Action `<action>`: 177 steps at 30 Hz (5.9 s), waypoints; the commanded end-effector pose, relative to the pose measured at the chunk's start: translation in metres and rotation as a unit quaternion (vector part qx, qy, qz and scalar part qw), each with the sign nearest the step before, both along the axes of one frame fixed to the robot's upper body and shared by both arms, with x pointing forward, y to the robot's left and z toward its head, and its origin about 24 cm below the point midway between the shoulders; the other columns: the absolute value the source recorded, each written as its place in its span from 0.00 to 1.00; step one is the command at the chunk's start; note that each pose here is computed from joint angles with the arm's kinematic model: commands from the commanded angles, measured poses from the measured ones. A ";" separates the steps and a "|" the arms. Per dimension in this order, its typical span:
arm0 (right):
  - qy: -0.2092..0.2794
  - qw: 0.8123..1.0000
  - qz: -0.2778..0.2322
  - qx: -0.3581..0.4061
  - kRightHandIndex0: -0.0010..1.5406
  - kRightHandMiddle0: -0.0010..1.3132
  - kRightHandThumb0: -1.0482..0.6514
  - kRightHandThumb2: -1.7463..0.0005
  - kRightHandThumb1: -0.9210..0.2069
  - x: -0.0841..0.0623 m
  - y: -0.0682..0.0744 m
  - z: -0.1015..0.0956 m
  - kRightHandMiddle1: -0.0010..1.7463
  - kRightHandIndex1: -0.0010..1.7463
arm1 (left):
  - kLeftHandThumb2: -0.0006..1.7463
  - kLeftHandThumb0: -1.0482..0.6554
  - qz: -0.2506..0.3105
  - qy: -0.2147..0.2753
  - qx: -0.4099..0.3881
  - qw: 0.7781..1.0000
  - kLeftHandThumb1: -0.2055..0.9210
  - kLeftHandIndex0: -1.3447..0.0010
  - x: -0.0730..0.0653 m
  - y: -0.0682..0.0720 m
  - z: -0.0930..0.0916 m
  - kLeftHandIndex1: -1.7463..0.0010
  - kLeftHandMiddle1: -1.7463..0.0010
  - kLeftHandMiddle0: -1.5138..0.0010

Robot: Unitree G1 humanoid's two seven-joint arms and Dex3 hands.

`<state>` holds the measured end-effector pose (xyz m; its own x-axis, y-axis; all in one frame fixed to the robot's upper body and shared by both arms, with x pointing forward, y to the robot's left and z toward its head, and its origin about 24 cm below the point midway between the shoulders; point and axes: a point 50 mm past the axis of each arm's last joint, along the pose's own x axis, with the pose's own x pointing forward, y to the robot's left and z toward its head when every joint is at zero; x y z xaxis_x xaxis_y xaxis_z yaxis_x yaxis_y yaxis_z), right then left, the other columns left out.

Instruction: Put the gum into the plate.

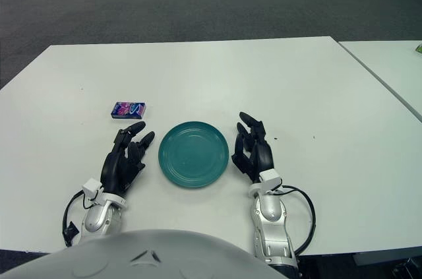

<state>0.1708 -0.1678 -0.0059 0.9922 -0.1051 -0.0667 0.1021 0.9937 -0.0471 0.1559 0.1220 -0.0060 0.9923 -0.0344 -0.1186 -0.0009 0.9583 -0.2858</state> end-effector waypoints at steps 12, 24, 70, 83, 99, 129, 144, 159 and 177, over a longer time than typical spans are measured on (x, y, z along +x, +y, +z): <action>0.105 0.994 -0.017 -0.005 0.25 0.00 0.15 0.48 0.00 -0.021 -0.007 -0.033 0.41 0.00 | 0.49 0.13 0.010 0.020 0.005 1.000 1.00 0.94 -0.001 0.002 -0.004 0.37 0.77 0.74; 0.104 0.994 -0.016 -0.003 0.25 0.00 0.14 0.48 0.00 -0.021 -0.007 -0.032 0.42 0.00 | 0.49 0.14 0.012 0.008 0.014 1.000 1.00 0.94 0.003 0.000 -0.001 0.36 0.77 0.74; 0.119 0.992 -0.020 0.020 0.26 0.00 0.15 0.48 0.00 -0.022 -0.011 -0.040 0.44 0.00 | 0.28 0.07 -0.246 -0.166 0.652 0.698 1.00 1.00 0.182 0.063 0.081 0.46 0.87 0.85; 0.124 0.992 -0.025 0.013 0.24 0.00 0.12 0.48 0.00 -0.025 -0.014 -0.040 0.42 0.00 | 0.25 0.02 -0.294 -0.123 0.687 0.654 1.00 1.00 0.195 0.071 0.060 0.42 0.85 0.85; 0.126 0.991 -0.031 0.010 0.23 0.00 0.12 0.48 0.00 -0.030 -0.016 -0.040 0.42 0.00 | 0.17 0.02 -0.305 -0.037 0.708 0.636 1.00 0.97 0.191 0.085 0.031 0.32 0.86 0.92; 0.136 0.989 -0.047 0.015 0.27 0.00 0.12 0.48 0.00 -0.041 -0.020 -0.041 0.43 0.02 | 0.12 0.22 -0.392 0.087 0.669 0.626 0.95 0.93 0.170 0.102 0.002 0.26 0.87 0.87; 0.135 0.989 -0.053 0.023 0.30 0.00 0.13 0.48 0.00 -0.044 -0.019 -0.042 0.46 0.02 | 0.79 0.61 -0.339 0.103 0.679 0.643 0.37 0.65 0.165 0.105 -0.010 0.00 0.11 0.50; 0.132 0.989 -0.055 0.021 0.30 0.00 0.14 0.48 0.00 -0.044 -0.021 -0.042 0.45 0.02 | 0.81 0.61 -0.268 -0.005 0.648 0.713 0.36 0.65 0.179 0.098 0.020 0.00 0.07 0.51; 0.134 0.989 -0.061 0.020 0.31 0.00 0.14 0.48 0.00 -0.047 -0.032 -0.042 0.47 0.02 | 0.84 0.61 -0.212 -0.099 0.601 0.764 0.34 0.63 0.190 0.082 0.053 0.00 0.05 0.51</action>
<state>0.1649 -0.1862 -0.0057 0.9859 -0.1541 -0.0653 0.1530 0.9880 -0.0213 0.3434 0.2047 0.0391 0.9160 -0.3432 -0.2078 0.3410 0.3931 0.8539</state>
